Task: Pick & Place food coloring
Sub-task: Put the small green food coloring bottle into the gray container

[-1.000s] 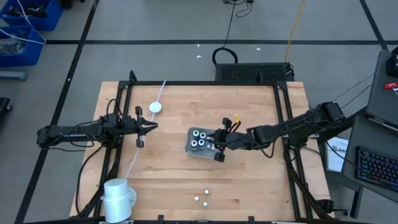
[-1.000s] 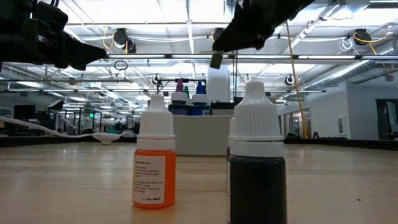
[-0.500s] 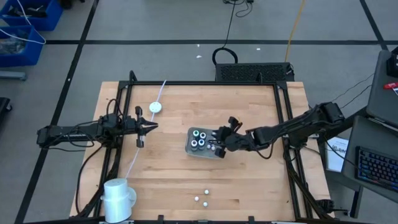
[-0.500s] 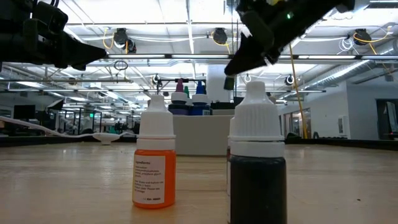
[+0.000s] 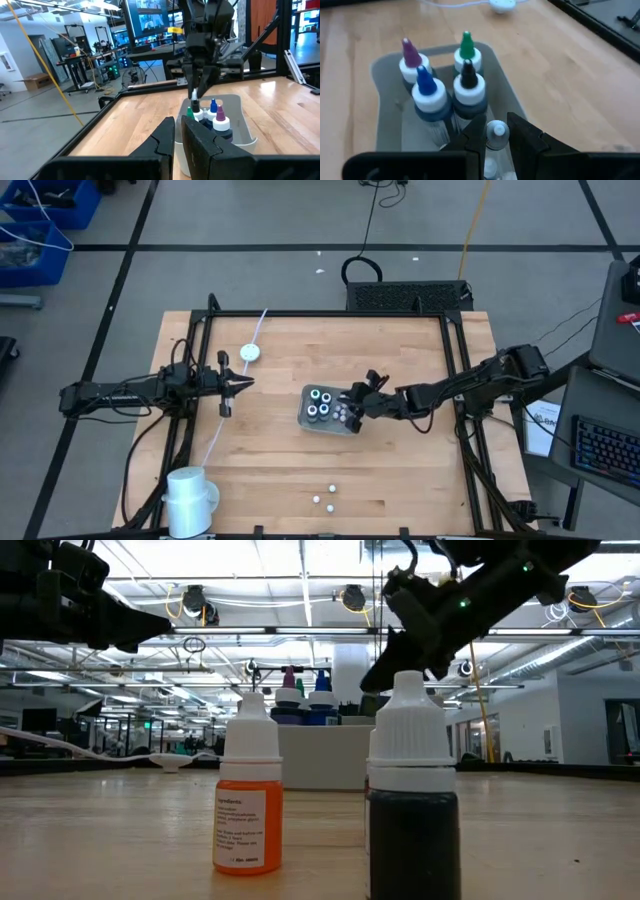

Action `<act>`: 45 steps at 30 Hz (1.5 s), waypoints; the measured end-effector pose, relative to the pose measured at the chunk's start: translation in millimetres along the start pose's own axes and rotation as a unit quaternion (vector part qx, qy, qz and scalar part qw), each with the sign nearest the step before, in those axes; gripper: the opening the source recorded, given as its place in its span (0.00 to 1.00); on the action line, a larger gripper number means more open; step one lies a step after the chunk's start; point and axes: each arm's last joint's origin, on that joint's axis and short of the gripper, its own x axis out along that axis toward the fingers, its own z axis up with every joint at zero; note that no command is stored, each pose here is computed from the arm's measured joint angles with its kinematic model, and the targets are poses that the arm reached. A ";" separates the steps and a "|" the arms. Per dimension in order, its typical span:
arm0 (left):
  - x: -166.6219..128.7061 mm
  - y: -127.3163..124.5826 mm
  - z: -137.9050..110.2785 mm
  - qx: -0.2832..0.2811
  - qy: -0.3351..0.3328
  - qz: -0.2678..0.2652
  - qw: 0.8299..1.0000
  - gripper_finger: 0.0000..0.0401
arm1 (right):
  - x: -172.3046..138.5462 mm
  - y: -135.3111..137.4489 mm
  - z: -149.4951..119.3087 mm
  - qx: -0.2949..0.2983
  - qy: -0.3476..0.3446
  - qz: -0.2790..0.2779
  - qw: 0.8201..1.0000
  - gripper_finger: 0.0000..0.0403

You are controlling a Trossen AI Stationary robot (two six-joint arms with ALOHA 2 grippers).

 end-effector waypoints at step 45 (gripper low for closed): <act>0.0 0.1 0.4 0.010 -0.003 0.000 1.000 0.10 | 39.7 -15.3 -16.8 -0.015 0.051 -0.007 0.999 0.13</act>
